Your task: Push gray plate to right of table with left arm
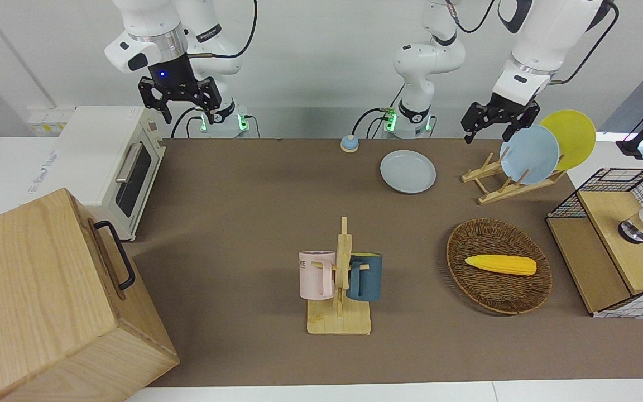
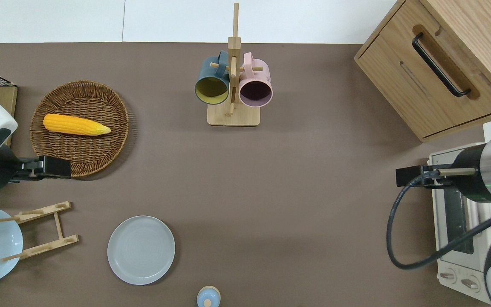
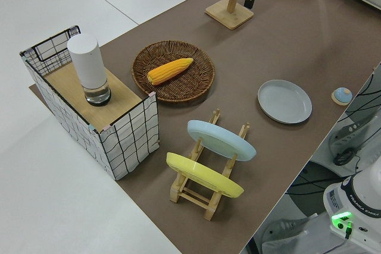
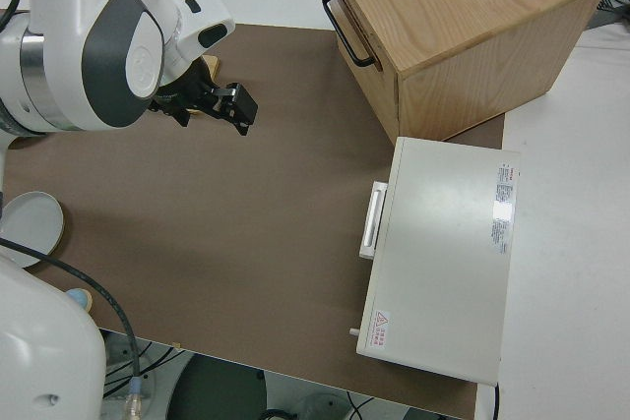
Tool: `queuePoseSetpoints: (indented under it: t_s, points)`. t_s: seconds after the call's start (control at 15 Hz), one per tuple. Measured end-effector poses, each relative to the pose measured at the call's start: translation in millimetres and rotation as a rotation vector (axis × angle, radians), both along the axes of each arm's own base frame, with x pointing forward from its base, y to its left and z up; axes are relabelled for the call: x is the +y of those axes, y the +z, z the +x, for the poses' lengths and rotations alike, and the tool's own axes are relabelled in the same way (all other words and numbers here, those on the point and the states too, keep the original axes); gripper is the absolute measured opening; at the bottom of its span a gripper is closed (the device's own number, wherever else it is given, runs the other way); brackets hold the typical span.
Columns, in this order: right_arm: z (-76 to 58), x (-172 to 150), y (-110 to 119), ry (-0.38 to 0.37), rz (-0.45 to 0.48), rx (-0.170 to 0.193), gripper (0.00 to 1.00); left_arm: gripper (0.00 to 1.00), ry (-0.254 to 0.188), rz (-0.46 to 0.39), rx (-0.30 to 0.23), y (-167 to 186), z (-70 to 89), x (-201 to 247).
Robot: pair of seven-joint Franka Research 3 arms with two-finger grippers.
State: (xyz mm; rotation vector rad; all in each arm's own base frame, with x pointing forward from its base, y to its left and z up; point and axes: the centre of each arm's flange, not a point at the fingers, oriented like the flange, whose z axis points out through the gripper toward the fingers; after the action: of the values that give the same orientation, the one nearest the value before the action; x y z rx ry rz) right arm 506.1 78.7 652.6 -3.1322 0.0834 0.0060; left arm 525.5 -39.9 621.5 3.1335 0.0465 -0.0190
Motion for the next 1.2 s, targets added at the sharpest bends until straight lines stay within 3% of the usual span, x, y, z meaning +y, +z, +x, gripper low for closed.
queuePoseSetpoints:
  t_s: [0.93,1.2]
  points:
    - [0.0,0.0,0.0,0.000,0.000,0.000,1.00,1.00,-0.001,0.002,0.001,-0.3,0.0,-0.5]
    - [0.0,0.0,0.0,0.000,0.000,0.000,1.00,1.00,-0.004,0.004,0.032,-8.9,-3.1,-1.6]
